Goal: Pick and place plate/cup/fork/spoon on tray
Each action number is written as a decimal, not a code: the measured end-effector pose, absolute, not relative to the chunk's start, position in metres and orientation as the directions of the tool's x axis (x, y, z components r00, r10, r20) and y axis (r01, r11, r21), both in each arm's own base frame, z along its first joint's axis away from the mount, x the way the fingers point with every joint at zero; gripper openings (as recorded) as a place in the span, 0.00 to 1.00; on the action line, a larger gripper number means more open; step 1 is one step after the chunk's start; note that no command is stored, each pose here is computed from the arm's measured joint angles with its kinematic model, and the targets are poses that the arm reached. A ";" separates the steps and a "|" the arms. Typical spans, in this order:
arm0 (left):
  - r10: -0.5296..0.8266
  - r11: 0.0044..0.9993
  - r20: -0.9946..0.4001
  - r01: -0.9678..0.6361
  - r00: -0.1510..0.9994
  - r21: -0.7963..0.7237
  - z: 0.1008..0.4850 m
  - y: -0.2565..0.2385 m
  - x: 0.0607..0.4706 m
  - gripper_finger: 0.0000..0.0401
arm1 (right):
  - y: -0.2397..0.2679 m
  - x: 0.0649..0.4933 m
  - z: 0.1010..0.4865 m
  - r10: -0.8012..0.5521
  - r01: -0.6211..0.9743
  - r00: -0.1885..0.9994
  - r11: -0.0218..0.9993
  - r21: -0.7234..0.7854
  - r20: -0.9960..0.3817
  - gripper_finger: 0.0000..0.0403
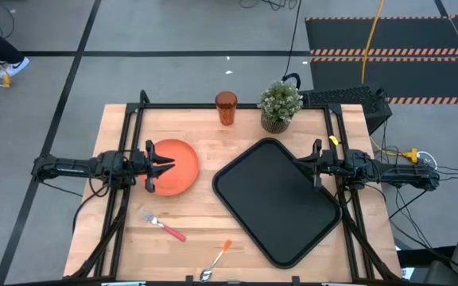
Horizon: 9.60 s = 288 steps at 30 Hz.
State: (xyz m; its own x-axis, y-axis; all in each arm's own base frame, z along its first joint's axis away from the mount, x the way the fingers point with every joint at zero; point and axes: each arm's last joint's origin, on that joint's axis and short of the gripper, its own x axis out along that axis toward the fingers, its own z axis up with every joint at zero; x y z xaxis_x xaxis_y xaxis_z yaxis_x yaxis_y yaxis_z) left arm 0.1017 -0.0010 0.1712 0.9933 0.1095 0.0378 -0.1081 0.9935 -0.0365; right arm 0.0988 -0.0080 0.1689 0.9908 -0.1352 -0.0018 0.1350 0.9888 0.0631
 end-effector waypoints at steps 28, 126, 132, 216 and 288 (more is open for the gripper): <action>0.109 0.993 0.038 -0.108 0.993 -0.037 0.171 -0.001 0.102 0.20 | -0.008 0.099 0.169 -0.135 0.135 0.991 0.989 0.063 -0.001 0.00; -0.037 0.963 -0.999 -0.267 0.018 -0.040 0.174 -0.039 0.274 0.52 | -0.018 0.111 0.226 -0.452 0.626 0.737 0.736 -0.257 0.502 0.31; 0.033 0.950 -0.998 -0.310 0.047 0.017 0.153 -0.036 0.266 0.53 | -0.019 0.111 0.224 -0.455 0.627 0.739 0.733 -0.262 0.496 0.31; -0.064 0.804 -0.920 0.566 0.387 0.182 0.189 -0.128 0.488 0.17 | -0.028 0.088 0.231 -0.887 0.923 0.311 0.368 0.114 0.342 0.31; 0.054 0.954 -0.955 -0.267 -0.292 0.136 0.137 0.041 0.417 0.20 | -0.028 0.086 0.233 -0.875 0.941 0.310 0.337 0.009 0.371 0.31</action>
